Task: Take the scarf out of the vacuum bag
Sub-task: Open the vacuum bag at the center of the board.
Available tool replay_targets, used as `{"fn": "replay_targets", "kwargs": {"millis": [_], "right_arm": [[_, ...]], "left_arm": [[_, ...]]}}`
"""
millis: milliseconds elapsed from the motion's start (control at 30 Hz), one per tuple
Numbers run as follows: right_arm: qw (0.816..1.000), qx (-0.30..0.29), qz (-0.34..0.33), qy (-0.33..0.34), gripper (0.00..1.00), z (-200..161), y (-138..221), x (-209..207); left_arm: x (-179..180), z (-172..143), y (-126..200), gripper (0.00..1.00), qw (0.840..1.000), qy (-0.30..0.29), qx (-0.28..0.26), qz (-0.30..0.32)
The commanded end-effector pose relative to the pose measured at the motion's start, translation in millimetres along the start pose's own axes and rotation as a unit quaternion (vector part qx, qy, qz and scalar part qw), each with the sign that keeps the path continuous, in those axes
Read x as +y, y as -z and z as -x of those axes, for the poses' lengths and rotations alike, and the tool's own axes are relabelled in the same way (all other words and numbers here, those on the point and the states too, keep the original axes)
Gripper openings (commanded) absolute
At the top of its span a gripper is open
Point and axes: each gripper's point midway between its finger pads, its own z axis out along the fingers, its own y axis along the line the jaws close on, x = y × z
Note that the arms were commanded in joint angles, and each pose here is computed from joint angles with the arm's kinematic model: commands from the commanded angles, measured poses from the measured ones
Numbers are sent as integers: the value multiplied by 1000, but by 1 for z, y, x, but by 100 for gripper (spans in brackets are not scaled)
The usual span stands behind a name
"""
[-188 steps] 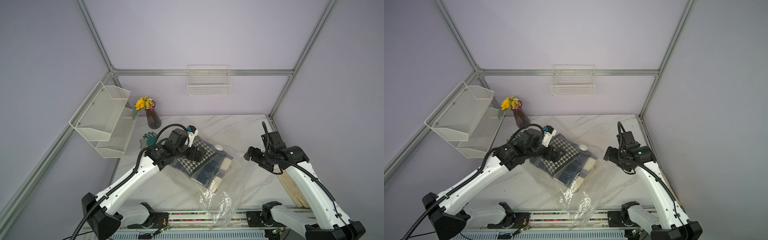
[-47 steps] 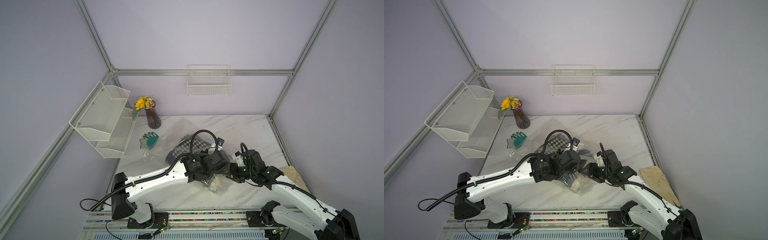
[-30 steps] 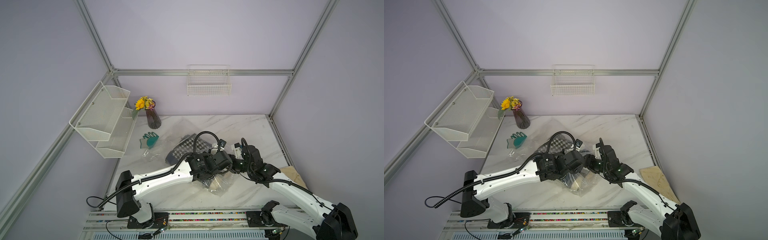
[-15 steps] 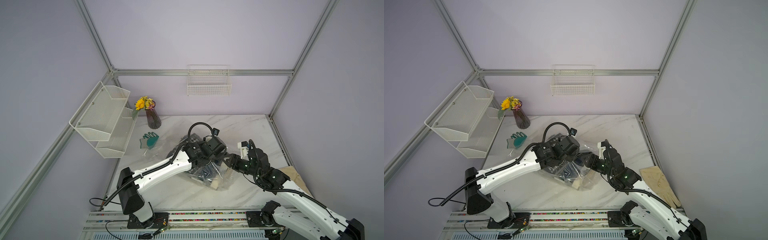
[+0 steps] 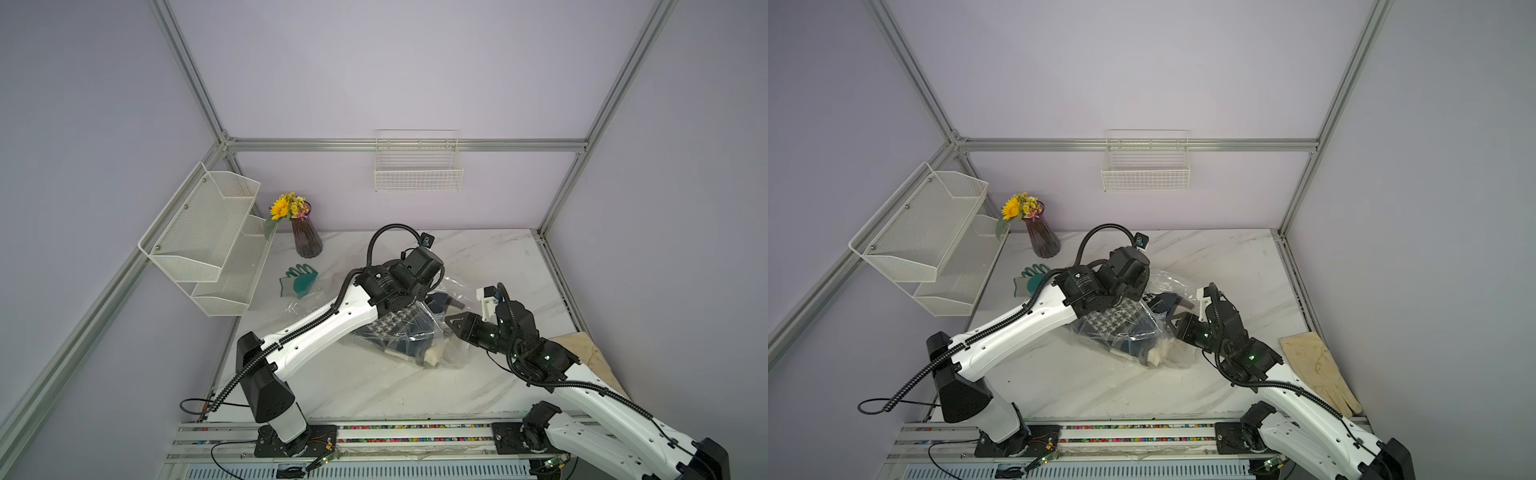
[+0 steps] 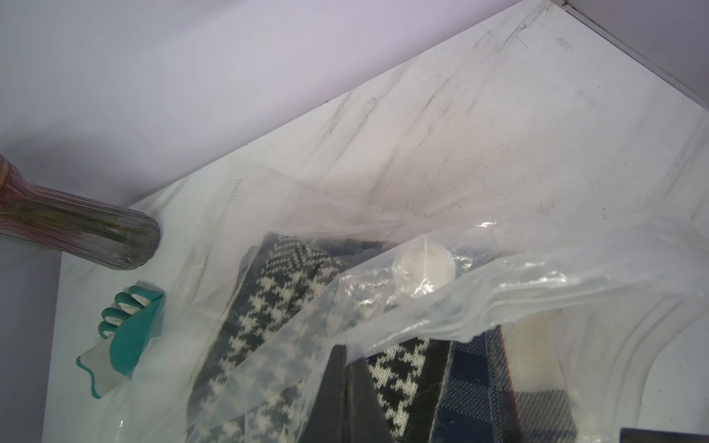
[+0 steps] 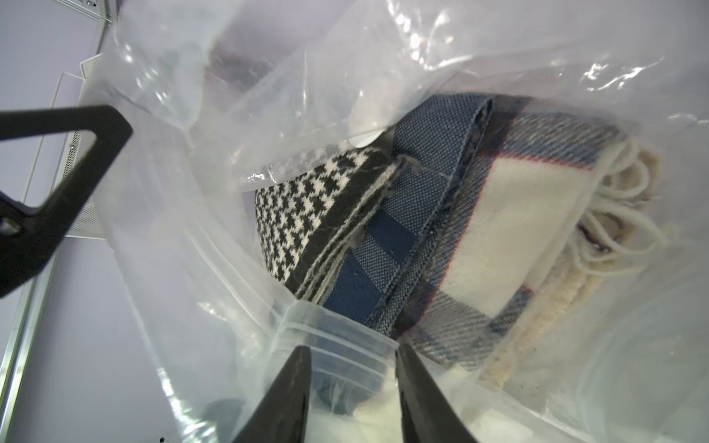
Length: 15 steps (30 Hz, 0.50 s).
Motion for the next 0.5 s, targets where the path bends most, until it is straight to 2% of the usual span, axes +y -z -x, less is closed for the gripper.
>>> {"fn": "replay_targets", "kwargs": {"millis": [0,300,467], "right_arm": [[1000,9,-4,-1,39,-3,-2,0],[999,25,-31,27,35,6,-19,6],[998,45,-35,37,35,7,-33,10]], "left_arm": [[27,39,5,0,998,7,-49,32],[44,63,14,0,996,14,-74,40],[44,61,25,0,997,20,-75,22]]}}
